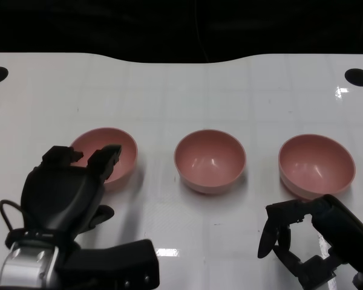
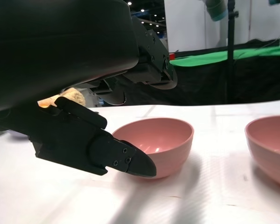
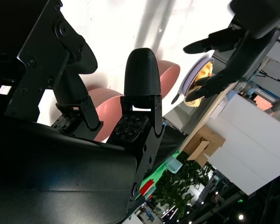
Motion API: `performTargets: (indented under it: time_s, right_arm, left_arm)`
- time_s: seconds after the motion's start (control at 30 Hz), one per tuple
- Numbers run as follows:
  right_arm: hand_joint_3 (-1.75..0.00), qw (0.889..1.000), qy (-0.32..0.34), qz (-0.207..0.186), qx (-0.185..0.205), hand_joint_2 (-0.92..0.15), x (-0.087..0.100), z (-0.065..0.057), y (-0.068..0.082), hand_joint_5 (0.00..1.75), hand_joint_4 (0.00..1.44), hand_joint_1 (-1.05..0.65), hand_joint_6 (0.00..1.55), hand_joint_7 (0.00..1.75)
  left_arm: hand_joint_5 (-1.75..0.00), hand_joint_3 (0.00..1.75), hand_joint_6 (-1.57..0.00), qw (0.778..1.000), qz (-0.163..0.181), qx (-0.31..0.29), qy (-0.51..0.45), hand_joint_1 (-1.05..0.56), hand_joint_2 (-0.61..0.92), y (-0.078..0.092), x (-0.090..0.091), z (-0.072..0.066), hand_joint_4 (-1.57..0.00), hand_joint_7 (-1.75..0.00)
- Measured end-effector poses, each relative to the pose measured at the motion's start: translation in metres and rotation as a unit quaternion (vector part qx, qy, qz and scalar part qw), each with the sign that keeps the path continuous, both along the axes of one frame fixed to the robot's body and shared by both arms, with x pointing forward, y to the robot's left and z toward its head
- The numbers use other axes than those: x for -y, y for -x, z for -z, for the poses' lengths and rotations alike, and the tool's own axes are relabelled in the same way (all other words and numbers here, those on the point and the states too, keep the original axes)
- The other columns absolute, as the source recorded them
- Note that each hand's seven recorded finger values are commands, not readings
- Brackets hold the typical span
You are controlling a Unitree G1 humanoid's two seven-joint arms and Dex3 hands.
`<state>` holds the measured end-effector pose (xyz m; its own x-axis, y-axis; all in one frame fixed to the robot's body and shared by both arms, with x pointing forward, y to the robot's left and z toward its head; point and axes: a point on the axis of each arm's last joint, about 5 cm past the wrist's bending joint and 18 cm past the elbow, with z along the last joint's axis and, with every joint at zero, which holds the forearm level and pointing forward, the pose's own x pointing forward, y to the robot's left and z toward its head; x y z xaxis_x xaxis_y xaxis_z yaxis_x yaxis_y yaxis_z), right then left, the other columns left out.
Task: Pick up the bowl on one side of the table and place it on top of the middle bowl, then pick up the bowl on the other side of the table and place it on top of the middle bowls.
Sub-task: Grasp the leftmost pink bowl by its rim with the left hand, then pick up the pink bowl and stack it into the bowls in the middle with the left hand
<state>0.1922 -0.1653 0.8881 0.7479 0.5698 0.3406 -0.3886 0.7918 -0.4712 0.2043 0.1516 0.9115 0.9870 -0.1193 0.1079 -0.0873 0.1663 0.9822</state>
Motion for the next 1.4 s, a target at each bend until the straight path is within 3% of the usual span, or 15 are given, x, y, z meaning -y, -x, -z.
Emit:
performTargets:
  time_s: [0.37,0.67,0.7,0.77,0.8,0.83,0.87,0.9,0.97,1.03,1.13,1.2,1.3,1.4]
  right_arm:
    - [-1.51,1.000,0.000,0.003,-0.001,-0.09,0.000,0.000,0.001,1.60,1.01,0.32,1.02,1.12]
    - [-1.53,1.000,-0.002,0.004,-0.002,-0.08,-0.001,0.001,0.002,1.62,1.00,0.29,1.01,1.12]
    - [-1.54,1.000,-0.002,0.004,-0.002,-0.08,-0.001,0.001,0.002,1.61,1.00,0.29,1.01,1.12]
    - [-1.54,1.000,-0.002,0.004,-0.002,-0.08,-0.001,0.001,0.002,1.61,1.00,0.29,1.01,1.12]
    - [-1.55,1.000,-0.002,0.004,-0.002,-0.08,-0.001,0.001,0.002,1.61,1.00,0.29,1.01,1.12]
    - [-1.55,1.000,-0.002,0.003,-0.002,-0.08,-0.001,0.001,0.002,1.61,1.00,0.29,1.01,1.12]
    - [-1.55,1.000,-0.002,0.003,-0.002,-0.08,-0.001,0.001,0.002,1.62,1.00,0.28,1.01,1.12]
    - [-1.55,1.000,-0.002,0.004,-0.002,-0.08,-0.001,0.001,0.002,1.62,1.00,0.28,1.01,1.12]
    - [-1.55,1.000,-0.003,0.004,-0.001,-0.07,-0.001,0.001,0.002,1.62,1.00,0.29,1.01,1.12]
    - [-1.55,1.000,-0.002,0.004,-0.001,-0.07,-0.001,0.001,0.002,1.63,1.00,0.29,1.01,1.12]
    - [-1.55,1.000,-0.002,0.004,-0.001,-0.08,-0.001,0.001,0.002,1.61,1.00,0.31,1.02,1.12]
    - [-1.55,1.000,-0.002,0.004,-0.001,-0.07,-0.001,0.001,0.002,1.60,1.00,0.32,1.02,1.12]
    - [-1.55,1.000,-0.002,0.004,-0.001,-0.07,-0.001,0.001,0.002,1.59,1.00,0.32,1.02,1.12]
    - [-1.55,1.000,-0.002,0.004,-0.001,-0.07,-0.001,0.001,0.002,1.59,1.01,0.32,1.02,1.11]
  left_arm:
    - [-0.40,0.05,-0.44,0.997,-0.025,-0.047,-0.053,-0.56,0.92,-0.029,0.016,0.009,-0.45,-0.03]
    - [-0.31,0.11,-0.61,0.989,-0.024,-0.114,-0.090,-0.52,0.92,-0.049,0.021,0.034,-0.70,-0.04]
    - [-0.38,0.11,-0.69,0.989,-0.021,-0.117,-0.091,-0.48,0.92,-0.050,0.021,0.035,-0.79,-0.07]
    - [-0.71,0.11,-0.89,0.991,-0.012,-0.108,-0.084,-0.39,0.92,-0.052,0.021,0.038,-0.83,-0.08]
    - [-1.21,0.09,-1.05,0.992,-0.005,-0.098,-0.076,-0.35,0.92,-0.053,0.020,0.040,-0.80,-0.12]
    - [-1.47,0.09,-1.12,0.994,0.003,-0.085,-0.068,-0.33,0.92,-0.053,0.019,0.043,-0.81,-0.15]
    - [-1.61,0.09,-1.17,0.995,0.010,-0.073,-0.059,-0.33,0.92,-0.053,0.018,0.045,-0.83,-0.17]
    - [-1.69,0.10,-1.04,0.997,0.015,-0.062,-0.053,-0.31,0.92,-0.053,0.017,0.046,-0.88,-0.55]
    - [-1.73,0.11,-0.88,0.998,0.023,-0.041,-0.042,-0.30,0.92,-0.054,0.015,0.047,-0.89,-0.91]
    - [-1.74,0.10,-0.85,0.999,0.029,-0.025,-0.036,-0.31,0.92,-0.056,0.014,0.044,-0.88,-0.81]
    - [-1.75,0.10,-0.80,0.999,0.034,-0.016,-0.038,-0.28,0.92,-0.058,0.012,0.041,-0.83,-1.00]
    - [-1.75,0.07,-0.89,0.999,0.040,-0.008,-0.035,-0.27,0.92,-0.060,0.012,0.038,-0.82,-0.76]
    - [-1.75,0.07,-0.98,0.998,0.050,0.007,-0.034,-0.28,0.92,-0.063,0.011,0.031,-0.83,-0.54]
    - [-1.75,0.07,-1.01,0.998,0.056,0.025,-0.033,-0.28,0.92,-0.066,0.013,0.024,-0.84,-0.50]
